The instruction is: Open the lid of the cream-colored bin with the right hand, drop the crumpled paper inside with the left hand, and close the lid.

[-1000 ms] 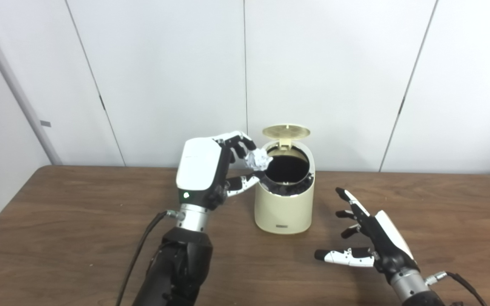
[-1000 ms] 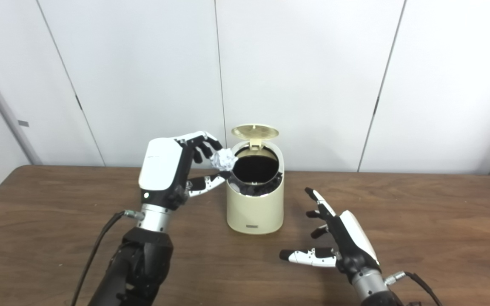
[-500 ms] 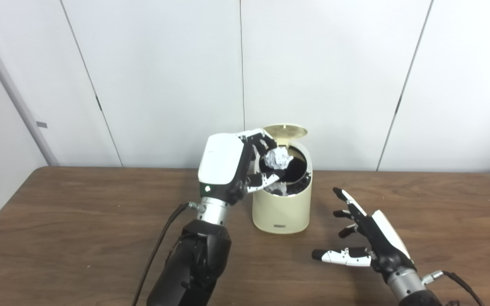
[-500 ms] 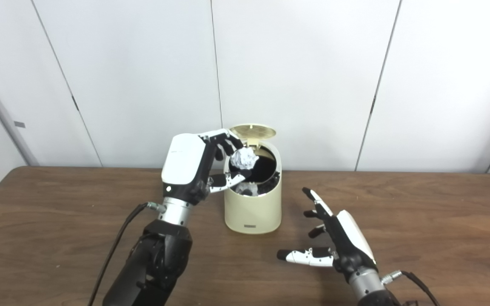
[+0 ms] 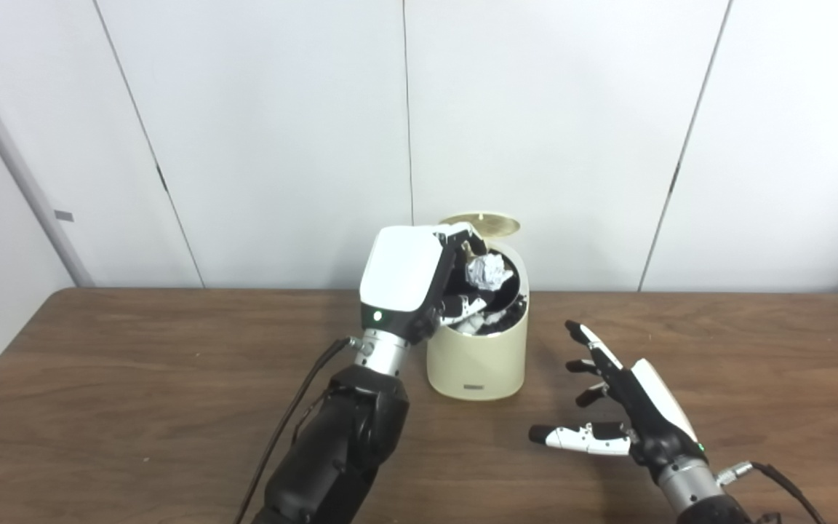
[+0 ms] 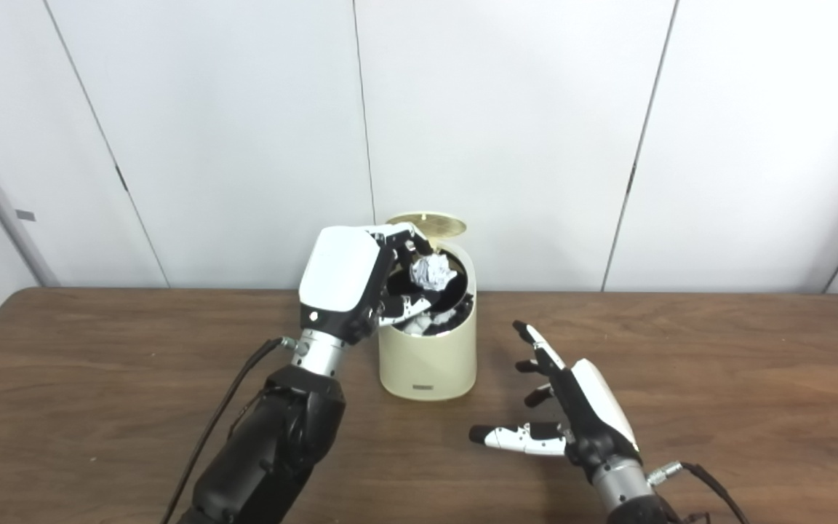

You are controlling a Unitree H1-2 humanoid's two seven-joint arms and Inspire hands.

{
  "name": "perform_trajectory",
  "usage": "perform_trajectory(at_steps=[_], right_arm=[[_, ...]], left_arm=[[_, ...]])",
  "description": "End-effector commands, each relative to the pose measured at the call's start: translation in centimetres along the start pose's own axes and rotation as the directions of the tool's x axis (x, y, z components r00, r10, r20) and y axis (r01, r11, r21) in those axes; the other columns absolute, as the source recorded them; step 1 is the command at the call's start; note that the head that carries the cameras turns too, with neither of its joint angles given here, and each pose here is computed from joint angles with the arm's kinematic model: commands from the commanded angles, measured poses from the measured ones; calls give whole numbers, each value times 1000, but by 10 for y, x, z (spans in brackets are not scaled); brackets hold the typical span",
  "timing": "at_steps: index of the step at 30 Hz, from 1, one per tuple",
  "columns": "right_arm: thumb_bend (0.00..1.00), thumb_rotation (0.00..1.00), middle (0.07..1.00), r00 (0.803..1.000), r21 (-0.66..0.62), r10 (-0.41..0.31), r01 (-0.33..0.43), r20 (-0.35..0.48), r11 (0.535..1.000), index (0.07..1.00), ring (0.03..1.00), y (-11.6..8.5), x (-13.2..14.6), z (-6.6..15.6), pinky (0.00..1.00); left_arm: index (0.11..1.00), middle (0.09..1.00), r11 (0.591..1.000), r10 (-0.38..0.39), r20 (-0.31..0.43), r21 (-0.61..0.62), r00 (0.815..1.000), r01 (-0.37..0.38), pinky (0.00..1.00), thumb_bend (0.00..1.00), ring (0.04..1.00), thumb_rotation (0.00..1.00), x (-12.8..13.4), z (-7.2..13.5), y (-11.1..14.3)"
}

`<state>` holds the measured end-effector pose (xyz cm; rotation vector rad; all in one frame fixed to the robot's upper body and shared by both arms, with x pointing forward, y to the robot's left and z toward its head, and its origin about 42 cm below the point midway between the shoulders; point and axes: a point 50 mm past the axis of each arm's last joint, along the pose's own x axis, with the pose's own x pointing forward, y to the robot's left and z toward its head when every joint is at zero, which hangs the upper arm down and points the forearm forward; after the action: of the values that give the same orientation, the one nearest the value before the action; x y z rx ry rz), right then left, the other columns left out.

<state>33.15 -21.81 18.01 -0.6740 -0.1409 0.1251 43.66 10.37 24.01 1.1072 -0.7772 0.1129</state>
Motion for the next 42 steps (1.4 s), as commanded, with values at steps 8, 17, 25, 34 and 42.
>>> perform_trajectory(at_steps=[8, 17, 25, 34, 42], right_arm=[[804, 318, 943, 996, 1, -59, 59, 69, 998, 939, 800, -12, 1, 18, 576], [806, 335, 938, 996, 4, -58, 58, 71, 998, 939, 801, -12, -1, 16, 593], [798, 336, 940, 996, 4, -55, 55, 71, 998, 940, 804, -11, -1, 16, 609], [801, 327, 940, 995, 9, -59, 58, 75, 998, 940, 800, -11, -1, 16, 592], [799, 330, 945, 996, 10, -52, 51, 71, 999, 947, 806, -12, -1, 16, 592]], left_arm=[[532, 435, 992, 99, 59, 68, 993, -103, 292, 498, 376, 0, 27, 0, 12], [525, 422, 990, 81, 51, 112, 995, -87, 282, 499, 385, 0, 27, -3, 12], [544, 459, 989, 59, 46, 131, 997, -65, 348, 499, 384, 0, 26, -2, 14], [516, 474, 989, 41, 40, 138, 998, -46, 442, 523, 501, 0, 24, 0, 17], [495, 561, 991, 36, 33, 130, 999, -40, 463, 523, 519, 61, 24, 0, 19]])
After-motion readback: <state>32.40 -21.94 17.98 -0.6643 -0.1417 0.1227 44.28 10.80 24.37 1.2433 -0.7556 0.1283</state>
